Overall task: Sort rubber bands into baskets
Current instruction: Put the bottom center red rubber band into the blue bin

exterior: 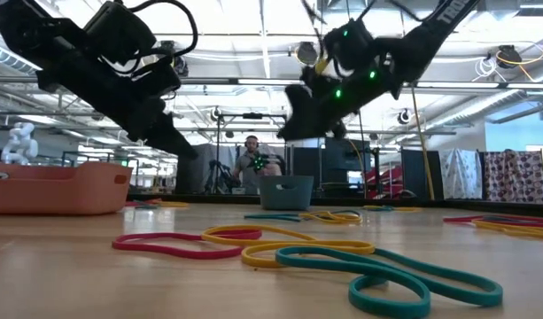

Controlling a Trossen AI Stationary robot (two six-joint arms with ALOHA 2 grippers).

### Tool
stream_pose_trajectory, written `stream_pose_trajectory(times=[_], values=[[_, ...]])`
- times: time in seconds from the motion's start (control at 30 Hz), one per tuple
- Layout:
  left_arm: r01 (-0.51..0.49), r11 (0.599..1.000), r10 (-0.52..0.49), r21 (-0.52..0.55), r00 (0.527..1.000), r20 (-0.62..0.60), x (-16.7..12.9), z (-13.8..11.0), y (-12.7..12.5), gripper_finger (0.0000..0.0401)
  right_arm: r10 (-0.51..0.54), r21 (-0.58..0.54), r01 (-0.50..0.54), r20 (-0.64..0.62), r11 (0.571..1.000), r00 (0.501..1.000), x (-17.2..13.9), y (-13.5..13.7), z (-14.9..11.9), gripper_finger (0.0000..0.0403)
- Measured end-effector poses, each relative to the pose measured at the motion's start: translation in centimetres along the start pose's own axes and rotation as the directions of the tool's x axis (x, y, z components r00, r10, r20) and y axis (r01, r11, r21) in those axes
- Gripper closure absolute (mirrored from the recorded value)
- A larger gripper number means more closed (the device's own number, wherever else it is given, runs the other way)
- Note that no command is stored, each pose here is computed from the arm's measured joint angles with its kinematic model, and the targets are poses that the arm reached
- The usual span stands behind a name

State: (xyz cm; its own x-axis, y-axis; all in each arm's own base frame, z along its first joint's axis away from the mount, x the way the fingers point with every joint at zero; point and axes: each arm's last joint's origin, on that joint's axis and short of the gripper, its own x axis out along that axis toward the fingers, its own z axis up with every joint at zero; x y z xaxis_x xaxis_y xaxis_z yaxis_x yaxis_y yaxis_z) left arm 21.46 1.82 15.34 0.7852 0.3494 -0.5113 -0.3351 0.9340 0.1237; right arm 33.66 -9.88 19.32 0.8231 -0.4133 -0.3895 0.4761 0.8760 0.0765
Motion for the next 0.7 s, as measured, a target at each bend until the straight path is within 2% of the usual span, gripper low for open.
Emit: stream_pose_trajectory(times=[0.1, 0.23, 0.5, 0.7], values=[[0.031, 0.999, -0.031, 0.028, 0.999, 0.021, -0.4, 0.3, -0.4, 0.0308, 0.172, -0.039, -0.171, 0.013, 0.984, 0.985, -0.6, 2.1, 0.2, 0.0273], [0.087, 0.994, -0.091, 0.069, 0.994, 0.066, -1.1, 0.8, -1.1, 0.0308, 0.371, -0.126, -0.365, 0.025, 0.922, 0.928, -1.7, 6.4, -0.3, 0.0273], [0.187, 0.977, -0.2, 0.101, 0.968, 0.149, -1.8, 1.5, -2.4, 0.0308, 0.586, -0.264, -0.57, -0.024, 0.778, 0.81, -5.2, 14.8, -3.2, 0.0273], [0.273, 0.962, -0.273, 0.026, 0.942, 0.194, -2.4, 1.9, -3.5, 0.0308, 0.7, -0.3, -0.668, 0.001, 0.682, 0.714, -6.8, 19.2, -6.1, 0.0273]])
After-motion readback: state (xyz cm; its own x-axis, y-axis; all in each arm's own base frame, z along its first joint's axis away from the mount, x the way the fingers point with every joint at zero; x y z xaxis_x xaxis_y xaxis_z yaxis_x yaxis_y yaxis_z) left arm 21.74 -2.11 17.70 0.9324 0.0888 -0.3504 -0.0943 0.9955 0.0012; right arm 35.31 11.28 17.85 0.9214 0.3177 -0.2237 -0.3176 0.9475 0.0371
